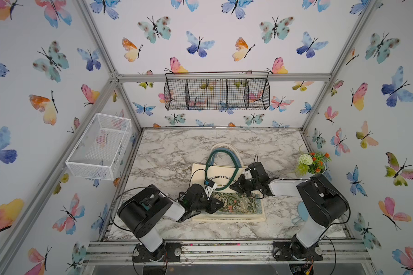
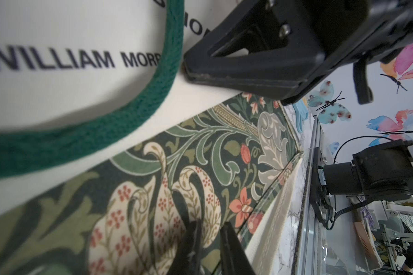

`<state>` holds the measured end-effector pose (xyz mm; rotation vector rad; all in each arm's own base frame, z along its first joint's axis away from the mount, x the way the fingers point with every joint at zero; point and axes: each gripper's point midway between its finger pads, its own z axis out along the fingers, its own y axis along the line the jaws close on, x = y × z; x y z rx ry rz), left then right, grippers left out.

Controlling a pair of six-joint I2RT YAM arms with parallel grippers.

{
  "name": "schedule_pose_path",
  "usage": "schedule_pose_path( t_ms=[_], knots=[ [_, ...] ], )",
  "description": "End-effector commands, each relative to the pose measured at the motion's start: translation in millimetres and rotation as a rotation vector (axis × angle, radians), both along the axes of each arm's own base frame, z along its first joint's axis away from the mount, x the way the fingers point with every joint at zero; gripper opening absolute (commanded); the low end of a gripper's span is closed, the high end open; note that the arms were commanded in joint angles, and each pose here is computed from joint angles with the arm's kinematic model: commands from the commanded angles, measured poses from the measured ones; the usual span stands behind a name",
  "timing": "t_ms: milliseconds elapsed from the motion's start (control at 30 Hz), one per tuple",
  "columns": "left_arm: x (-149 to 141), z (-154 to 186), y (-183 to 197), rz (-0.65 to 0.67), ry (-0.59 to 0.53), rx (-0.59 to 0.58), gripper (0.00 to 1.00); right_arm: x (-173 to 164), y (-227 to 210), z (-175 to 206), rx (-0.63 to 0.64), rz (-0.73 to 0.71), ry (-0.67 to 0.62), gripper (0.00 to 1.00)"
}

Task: Put away the canvas bag
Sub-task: Adjust the canvas bag at the center of the board.

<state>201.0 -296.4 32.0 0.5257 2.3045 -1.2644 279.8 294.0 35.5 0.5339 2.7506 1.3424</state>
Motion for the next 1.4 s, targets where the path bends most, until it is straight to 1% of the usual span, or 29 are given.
schedule_pose_path(
  t_ms=[0, 167, 300, 367, 467, 533, 567, 633, 667, 700, 733, 767, 800, 833, 867, 933, 1000, 1033, 1167, 1300, 1367],
  knots=[
    [-15.0, -44.0, 26.2, 0.041, 0.097, 0.135, 0.21, 7.0, 10.1, -9.1, -0.014, -0.033, -0.001, 0.02],
    [-15.2, -40.6, 31.7, 0.063, 0.086, 0.146, 0.21, 21.8, 24.3, -11.3, 0.043, -0.087, -0.004, 0.02],
    [-16.0, -32.8, 38.2, 0.088, 0.065, 0.142, 0.21, 49.6, 36.9, 9.9, 0.101, -0.140, -0.058, 0.02],
    [-17.6, -30.8, 41.2, 0.090, 0.056, 0.148, 0.21, 74.9, 43.4, 30.8, 0.136, -0.161, -0.093, 0.02],
    [-19.8, -25.5, 44.7, 0.093, 0.041, 0.147, 0.21, 131.7, 40.8, 79.9, 0.165, -0.218, -0.192, 0.02],
    [-19.5, -17.4, 44.9, 0.093, 0.025, 0.138, 0.21, 178.2, 20.9, 125.4, 0.180, -0.276, -0.303, 0.02],
    [-18.6, -12.2, 44.7, 0.094, 0.018, 0.135, 0.21, 194.7, 7.4, 142.4, 0.172, -0.308, -0.341, 0.02],
    [-14.9, 3.5, 43.1, 0.096, -0.009, 0.126, 0.22, 211.9, -15.1, 169.6, 0.159, -0.344, -0.396, 0.02],
    [-10.6, 14.9, 42.1, 0.100, -0.031, 0.127, 0.25, 213.2, -26.2, 176.2, 0.140, -0.340, -0.412, 0.02],
    [-6.7, 23.4, 43.6, 0.106, -0.054, 0.138, 0.29, 210.4, -34.4, 178.6, 0.114, -0.327, -0.420, 0.02],
    [1.9, 37.8, 44.8, 0.126, -0.088, 0.152, 0.37, 202.7, -43.2, 174.4, 0.068, -0.298, -0.423, 0.02],
    [11.5, 49.0, 50.8, 0.164, -0.115, 0.179, 0.47, 191.8, -50.8, 170.4, 0.020, -0.253, -0.439, 0.03],
    [20.7, 56.6, 58.4, 0.205, -0.129, 0.208, 0.55, 179.2, -56.5, 161.4, -0.031, -0.202, -0.443, 0.09],
    [33.0, 61.4, 72.6, 0.265, -0.121, 0.239, 0.62, 162.7, -62.8, 147.6, -0.098, -0.135, -0.447, 0.17],
    [42.3, 64.9, 85.1, 0.301, -0.091, 0.239, 0.64, 144.7, -69.6, 131.7, -0.165, -0.065, -0.441, 0.27],
    [60.1, 68.4, 109.9, 0.386, -0.016, 0.191, 0.64, 111.6, -84.8, 99.5, -0.272, 0.033, -0.401, 0.41],
    [71.4, 72.3, 119.4, 0.431, 0.004, 0.147, 0.63, 81.9, -98.4, 72.2, -0.343, 0.103, -0.358, 0.50],
    [76.3, 71.9, 124.4, 0.461, 0.023, 0.152, 0.63, 68.6, -104.3, 61.4, -0.368, 0.129, -0.338, 0.54],
    [88.6, 67.7, 135.5, 0.560, 0.046, 0.170, 0.63, 38.7, -116.6, 43.8, -0.396, 0.151, -0.309, 0.57],
    [92.7, 56.5, 143.3, 0.612, 0.060, 0.198, 0.63, 27.9, -125.1, 36.8, -0.425, 0.140, -0.302, 0.59],
    [94.4, 49.9, 146.6, 0.624, 0.063, 0.222, 0.63, 22.6, -121.8, 31.4, -0.397, 0.148, -0.286, 0.59]
  ],
)
